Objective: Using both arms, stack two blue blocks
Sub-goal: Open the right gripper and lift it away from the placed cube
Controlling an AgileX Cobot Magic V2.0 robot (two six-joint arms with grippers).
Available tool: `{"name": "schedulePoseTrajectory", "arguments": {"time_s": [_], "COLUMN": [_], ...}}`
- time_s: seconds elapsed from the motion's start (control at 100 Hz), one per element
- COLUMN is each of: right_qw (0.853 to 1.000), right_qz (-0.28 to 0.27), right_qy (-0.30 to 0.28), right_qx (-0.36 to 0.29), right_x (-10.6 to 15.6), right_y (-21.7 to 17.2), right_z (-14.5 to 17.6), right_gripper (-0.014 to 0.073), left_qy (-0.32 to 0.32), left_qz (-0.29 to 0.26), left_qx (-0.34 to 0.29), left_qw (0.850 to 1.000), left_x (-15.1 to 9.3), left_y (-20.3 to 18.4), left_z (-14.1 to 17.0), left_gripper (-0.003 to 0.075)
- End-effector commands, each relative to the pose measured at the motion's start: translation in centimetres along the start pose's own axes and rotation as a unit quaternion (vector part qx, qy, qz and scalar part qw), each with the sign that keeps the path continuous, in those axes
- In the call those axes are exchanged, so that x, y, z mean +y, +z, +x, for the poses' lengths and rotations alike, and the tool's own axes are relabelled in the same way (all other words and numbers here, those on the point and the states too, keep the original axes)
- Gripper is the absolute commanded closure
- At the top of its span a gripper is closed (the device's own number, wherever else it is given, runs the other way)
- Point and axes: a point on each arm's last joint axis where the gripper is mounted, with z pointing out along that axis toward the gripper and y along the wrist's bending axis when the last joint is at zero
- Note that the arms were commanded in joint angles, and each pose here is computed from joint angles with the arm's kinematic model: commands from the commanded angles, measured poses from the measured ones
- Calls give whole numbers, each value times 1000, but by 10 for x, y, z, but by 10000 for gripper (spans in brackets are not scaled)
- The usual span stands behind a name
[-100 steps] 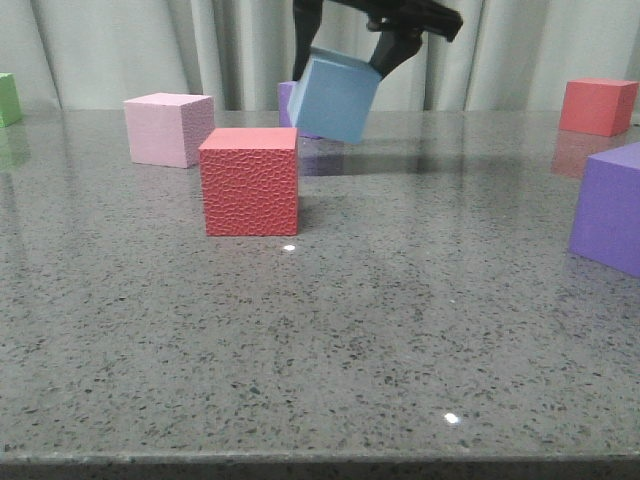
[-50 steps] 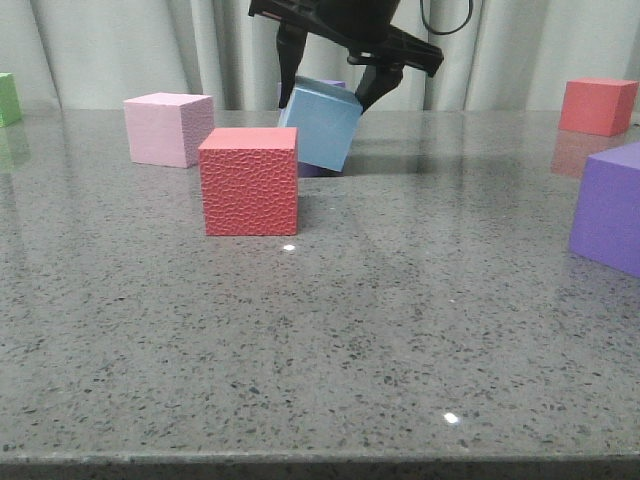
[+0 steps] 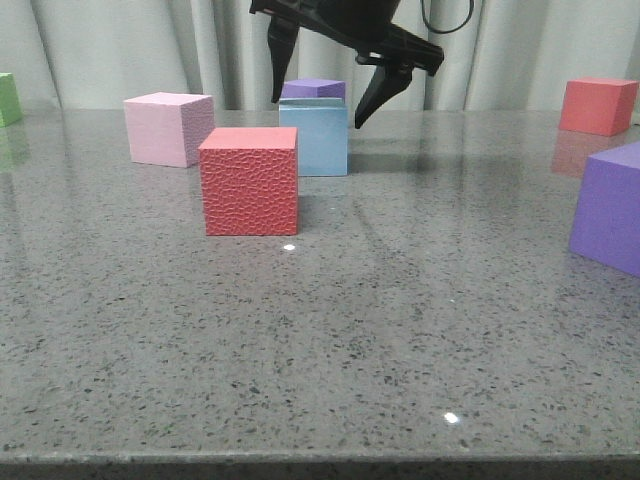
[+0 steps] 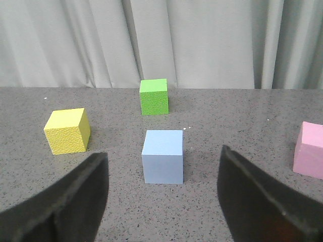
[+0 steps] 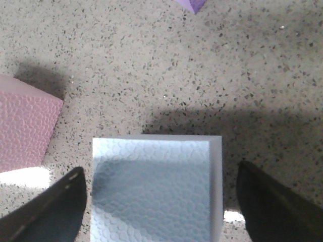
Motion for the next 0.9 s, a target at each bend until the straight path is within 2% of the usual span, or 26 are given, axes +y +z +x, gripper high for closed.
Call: {"name": "schedulePoseTrajectory", "arguments": {"time_s": [0.0,0.32,0.42,0.66,0.89], "right_qw": [997,996,995,988,982], "right_qz": [-39,-41,-30,40,41], "right_qy": [-3,-12,-30,-84,-118], "right_qx": [-63,-78,-95,-125,-143], "right_x": [14,15,15,6,3], "right_y": [-41,-56,-75,-129,-182], "right_z": [-15,-17,-18,-18,-5], "right_gripper": [-50,-50,-50,-50,-50], "left_qy": [-7,-6,-6,-6,-6], "left_qz": [7,13,13,13,13], "left_qx": [-58,-58,-58,-54,-54], "left_qw": [998,998,998,998,998], "left_x": [-1,-3,-3,-3,-3], "left_y": [-3,-3,-3,-3,-3], "left_z": [-19,-19,-19,-19,-19], "left_gripper": [259,259,259,259,259]}}
